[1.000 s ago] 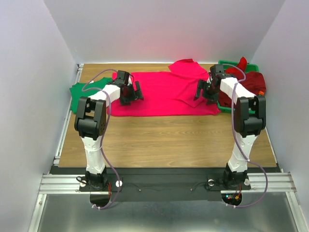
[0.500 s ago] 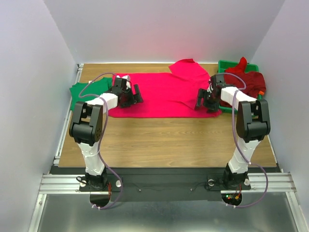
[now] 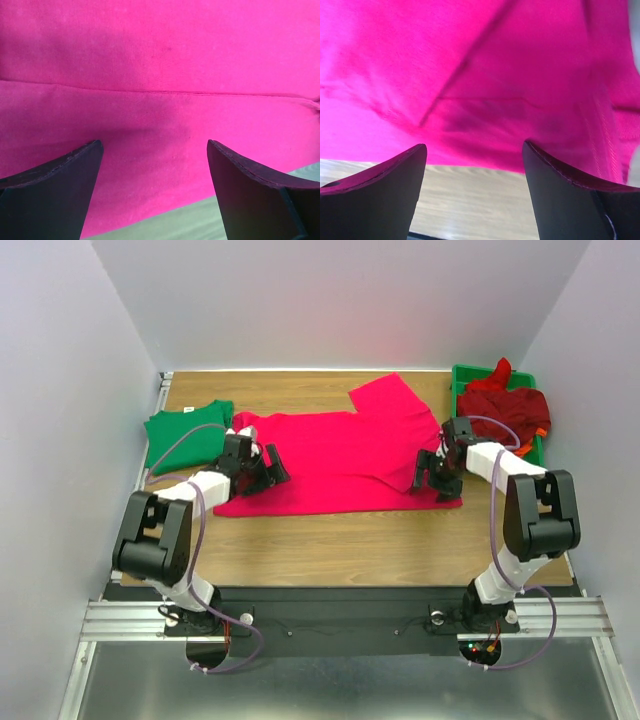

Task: Fold and stack the t-shirts
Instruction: Fold the tshirt

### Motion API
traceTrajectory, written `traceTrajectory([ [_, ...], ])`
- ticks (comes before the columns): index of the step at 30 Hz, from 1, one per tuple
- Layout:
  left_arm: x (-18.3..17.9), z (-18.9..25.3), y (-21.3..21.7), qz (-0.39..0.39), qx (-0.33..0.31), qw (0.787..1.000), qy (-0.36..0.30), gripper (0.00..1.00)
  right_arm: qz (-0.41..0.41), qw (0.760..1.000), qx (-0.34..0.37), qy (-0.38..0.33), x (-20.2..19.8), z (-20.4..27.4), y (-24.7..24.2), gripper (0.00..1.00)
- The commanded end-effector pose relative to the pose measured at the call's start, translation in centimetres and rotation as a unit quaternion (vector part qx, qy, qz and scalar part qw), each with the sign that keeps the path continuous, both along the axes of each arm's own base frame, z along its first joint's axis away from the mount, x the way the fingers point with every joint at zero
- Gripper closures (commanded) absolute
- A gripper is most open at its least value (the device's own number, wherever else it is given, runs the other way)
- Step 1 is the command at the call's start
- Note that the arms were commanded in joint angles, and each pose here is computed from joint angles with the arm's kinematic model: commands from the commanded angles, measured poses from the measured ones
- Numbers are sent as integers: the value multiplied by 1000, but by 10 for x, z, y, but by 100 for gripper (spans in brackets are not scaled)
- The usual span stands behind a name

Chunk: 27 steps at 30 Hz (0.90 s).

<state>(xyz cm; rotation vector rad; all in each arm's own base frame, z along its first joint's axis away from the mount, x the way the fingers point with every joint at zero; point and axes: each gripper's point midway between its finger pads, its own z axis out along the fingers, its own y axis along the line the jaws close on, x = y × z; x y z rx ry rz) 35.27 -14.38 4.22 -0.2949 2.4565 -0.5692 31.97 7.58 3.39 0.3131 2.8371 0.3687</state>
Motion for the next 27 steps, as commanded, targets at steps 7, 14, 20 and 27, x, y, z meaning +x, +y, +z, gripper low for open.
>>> traceTrajectory([
  [7,-116,-32,37,82,27,990,110,2,-23,996,55,67,-89,6,14,17],
  [14,-92,19,34,86,7,995,40,1,-12,999,43,-23,-64,60,9,17],
  [20,-50,54,20,66,2,998,6,1,3,996,31,-80,-26,96,7,16],
  [27,-25,40,-4,13,9,1000,8,1,12,996,36,-76,-4,69,11,16],
])
